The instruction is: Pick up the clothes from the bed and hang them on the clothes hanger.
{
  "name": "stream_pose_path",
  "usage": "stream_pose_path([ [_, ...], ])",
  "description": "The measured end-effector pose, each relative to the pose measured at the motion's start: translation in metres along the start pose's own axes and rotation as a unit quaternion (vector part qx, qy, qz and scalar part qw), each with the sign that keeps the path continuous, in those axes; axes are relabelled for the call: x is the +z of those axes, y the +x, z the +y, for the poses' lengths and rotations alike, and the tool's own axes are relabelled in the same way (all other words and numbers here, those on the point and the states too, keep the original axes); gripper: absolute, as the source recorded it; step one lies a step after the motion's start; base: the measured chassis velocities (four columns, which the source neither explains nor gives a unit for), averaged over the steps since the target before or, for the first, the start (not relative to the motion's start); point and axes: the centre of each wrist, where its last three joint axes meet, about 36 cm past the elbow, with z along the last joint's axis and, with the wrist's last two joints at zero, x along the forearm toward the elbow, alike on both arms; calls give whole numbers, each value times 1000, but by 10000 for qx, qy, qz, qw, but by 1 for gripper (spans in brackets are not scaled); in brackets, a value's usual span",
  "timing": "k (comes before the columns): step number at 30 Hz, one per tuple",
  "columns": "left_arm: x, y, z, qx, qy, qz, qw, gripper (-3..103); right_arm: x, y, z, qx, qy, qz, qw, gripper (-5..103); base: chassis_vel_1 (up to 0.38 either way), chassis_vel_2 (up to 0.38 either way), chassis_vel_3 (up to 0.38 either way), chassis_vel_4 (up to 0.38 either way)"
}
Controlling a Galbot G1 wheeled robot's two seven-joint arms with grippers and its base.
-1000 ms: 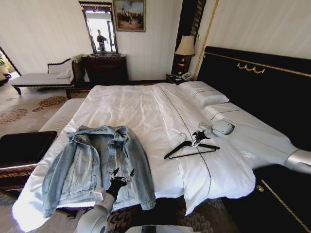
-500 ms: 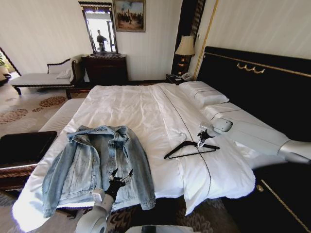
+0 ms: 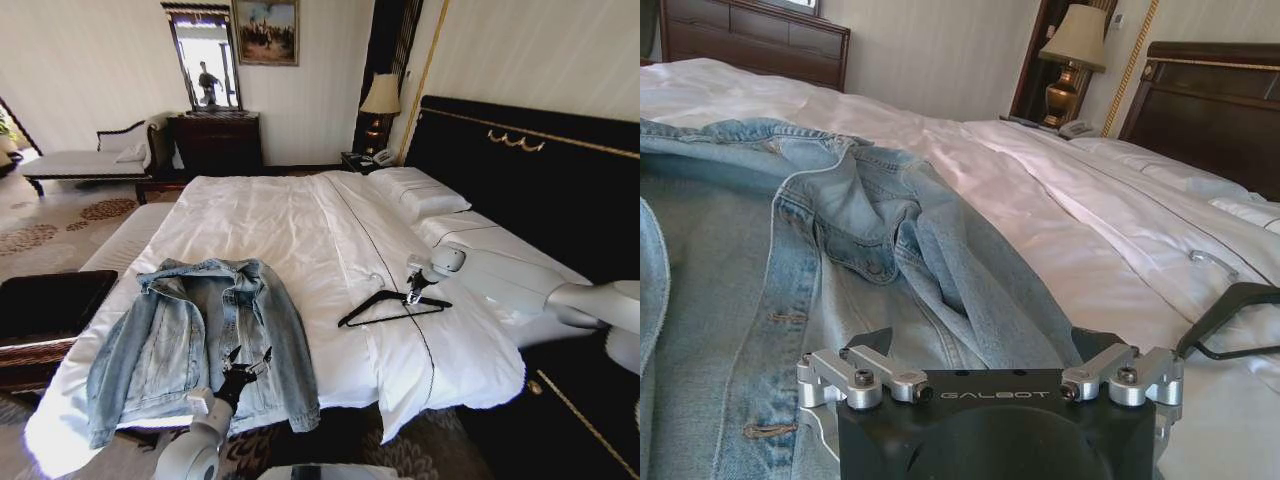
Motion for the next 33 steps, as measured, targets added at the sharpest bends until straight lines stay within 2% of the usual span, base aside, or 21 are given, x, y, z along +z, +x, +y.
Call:
stream_pose_path([
  [4, -2, 0, 3, -8, -24, -25, 10000, 100, -1, 0, 0, -42, 99, 76, 9999, 100, 0, 0, 0, 0],
  [5, -4, 0, 4, -16, -12, -43, 10000, 100, -3, -1, -2, -47, 129, 116, 9998, 90, 0, 0, 0, 0],
  [7, -4, -1, 5, -24, 13, -62, 10000, 100, -6, -4, -5, -46, 147, 172, 9997, 87, 0, 0, 0, 0],
  [9, -2, 0, 5, -32, 29, -49, 10000, 100, -9, -6, -7, -40, 169, 216, 9996, 77, 0, 0, 0, 0],
  [16, 2, 4, 1, -27, 69, -17, 10000, 100, -13, -13, -6, -115, 244, 305, 9992, 70, 0, 0, 0, 0],
  [18, 1, 4, 1, -22, 73, -33, 10000, 100, -12, -13, -6, -170, 252, 338, 9990, 59, 0, 0, 0, 0],
  [21, 0, 3, 1, -18, 68, -57, 10000, 100, -10, -13, -5, -204, 262, 374, 9987, 53, 0, 0, 0, 0],
  [23, -1, 2, 1, -11, 63, -77, 9999, 100, -8, -13, -5, -216, 254, 388, 9987, 42, 0, 0, 0, 0],
  [26, -1, 1, 0, 2, 71, -83, 9999, 100, -7, -12, -6, -217, 243, 398, 9987, 36, 0, 0, 0, 0],
  [29, -2, 1, -3, 22, 89, -95, 9999, 100, -6, -12, -6, -218, 239, 405, 9987, 23, 0, 0, 0, 0],
  [33, -2, 1, -3, 18, 82, -95, 9999, 100, -8, -13, -4, -211, 254, 395, 9987, 22, 0, 0, 0, 0],
])
